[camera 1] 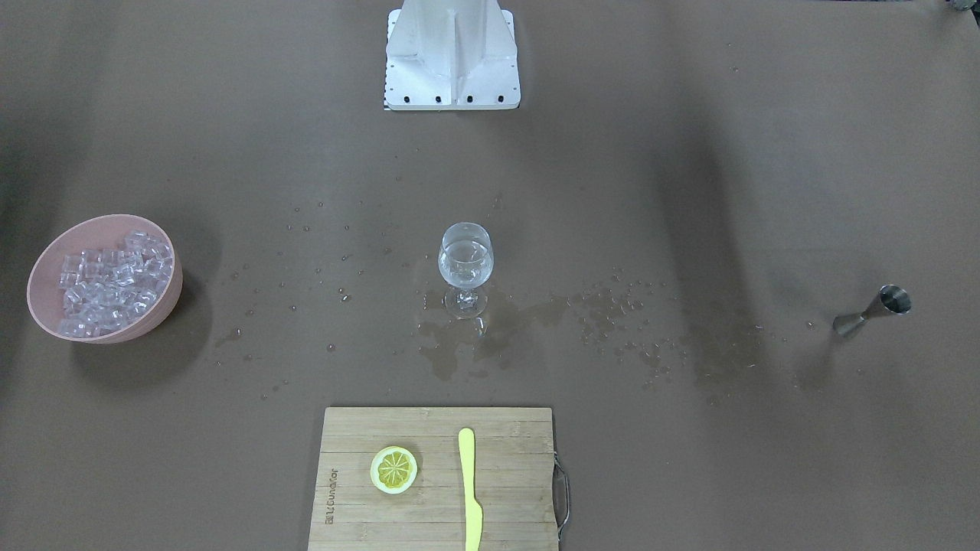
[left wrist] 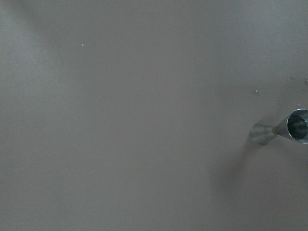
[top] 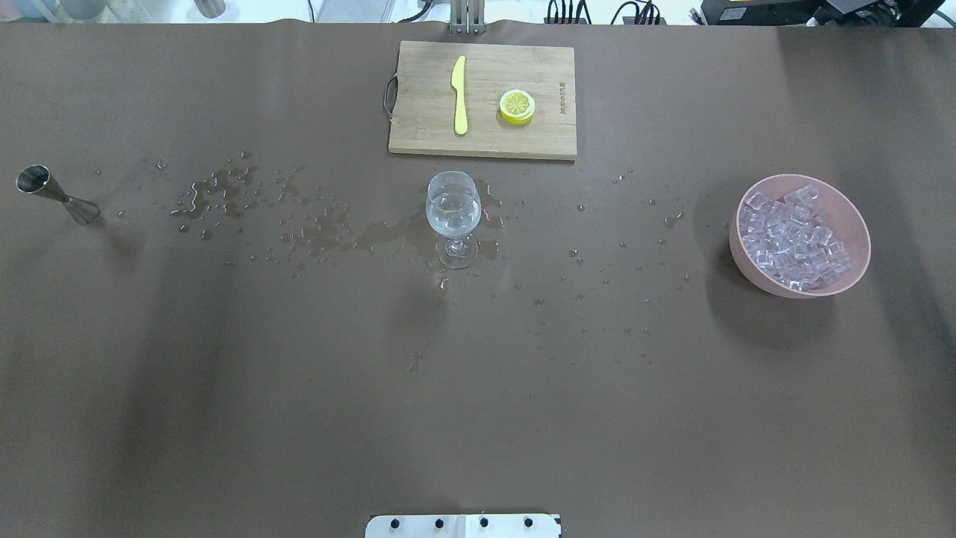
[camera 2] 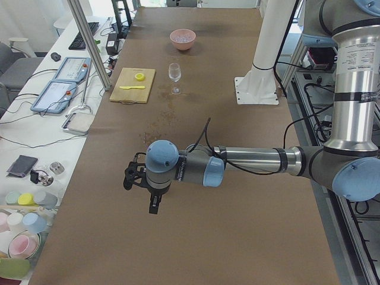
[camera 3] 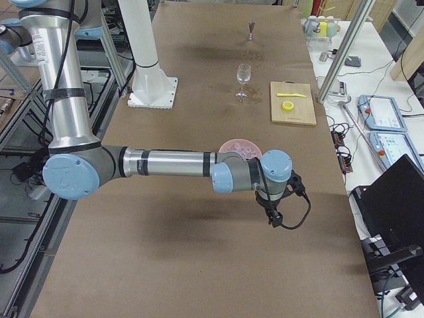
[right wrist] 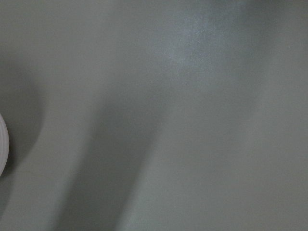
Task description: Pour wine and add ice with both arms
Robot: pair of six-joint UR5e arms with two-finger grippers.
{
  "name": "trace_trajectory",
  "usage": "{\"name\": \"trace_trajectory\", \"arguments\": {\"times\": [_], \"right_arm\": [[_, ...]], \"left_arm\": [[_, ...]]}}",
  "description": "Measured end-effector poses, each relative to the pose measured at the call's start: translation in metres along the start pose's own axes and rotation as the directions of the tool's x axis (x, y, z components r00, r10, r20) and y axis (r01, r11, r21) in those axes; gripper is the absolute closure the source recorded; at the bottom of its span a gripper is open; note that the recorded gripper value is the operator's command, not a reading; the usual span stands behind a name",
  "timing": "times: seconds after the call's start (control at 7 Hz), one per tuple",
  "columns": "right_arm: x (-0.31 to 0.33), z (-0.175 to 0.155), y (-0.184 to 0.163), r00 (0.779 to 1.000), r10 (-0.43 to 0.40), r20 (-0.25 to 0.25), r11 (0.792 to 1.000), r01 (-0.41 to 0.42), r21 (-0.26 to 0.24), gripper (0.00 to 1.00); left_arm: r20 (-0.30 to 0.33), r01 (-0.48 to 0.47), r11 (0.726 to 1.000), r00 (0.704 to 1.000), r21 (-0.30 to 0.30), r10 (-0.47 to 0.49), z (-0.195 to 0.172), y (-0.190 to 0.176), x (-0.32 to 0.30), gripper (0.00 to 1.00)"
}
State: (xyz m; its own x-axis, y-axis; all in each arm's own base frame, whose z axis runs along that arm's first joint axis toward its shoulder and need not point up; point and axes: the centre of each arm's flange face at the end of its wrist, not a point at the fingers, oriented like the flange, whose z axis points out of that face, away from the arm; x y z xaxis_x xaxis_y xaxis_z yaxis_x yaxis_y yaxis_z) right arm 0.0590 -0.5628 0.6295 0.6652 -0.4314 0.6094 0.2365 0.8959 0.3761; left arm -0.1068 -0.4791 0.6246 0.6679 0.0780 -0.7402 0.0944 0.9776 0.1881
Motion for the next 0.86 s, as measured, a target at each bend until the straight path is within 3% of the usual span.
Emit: {"name": "trace_trajectory", "arguments": {"times": [0.86], "right_arm": [[0.0008, 0.0, 0.005, 1.0, -0.014, 0.006, 1.0, 0.014, 0.005, 0.0]], "left_arm": [[-0.008, -0.008, 1.0, 1.0, 0.004, 0.008, 0.0, 0.0023, 0.0017, 0.02]]}}
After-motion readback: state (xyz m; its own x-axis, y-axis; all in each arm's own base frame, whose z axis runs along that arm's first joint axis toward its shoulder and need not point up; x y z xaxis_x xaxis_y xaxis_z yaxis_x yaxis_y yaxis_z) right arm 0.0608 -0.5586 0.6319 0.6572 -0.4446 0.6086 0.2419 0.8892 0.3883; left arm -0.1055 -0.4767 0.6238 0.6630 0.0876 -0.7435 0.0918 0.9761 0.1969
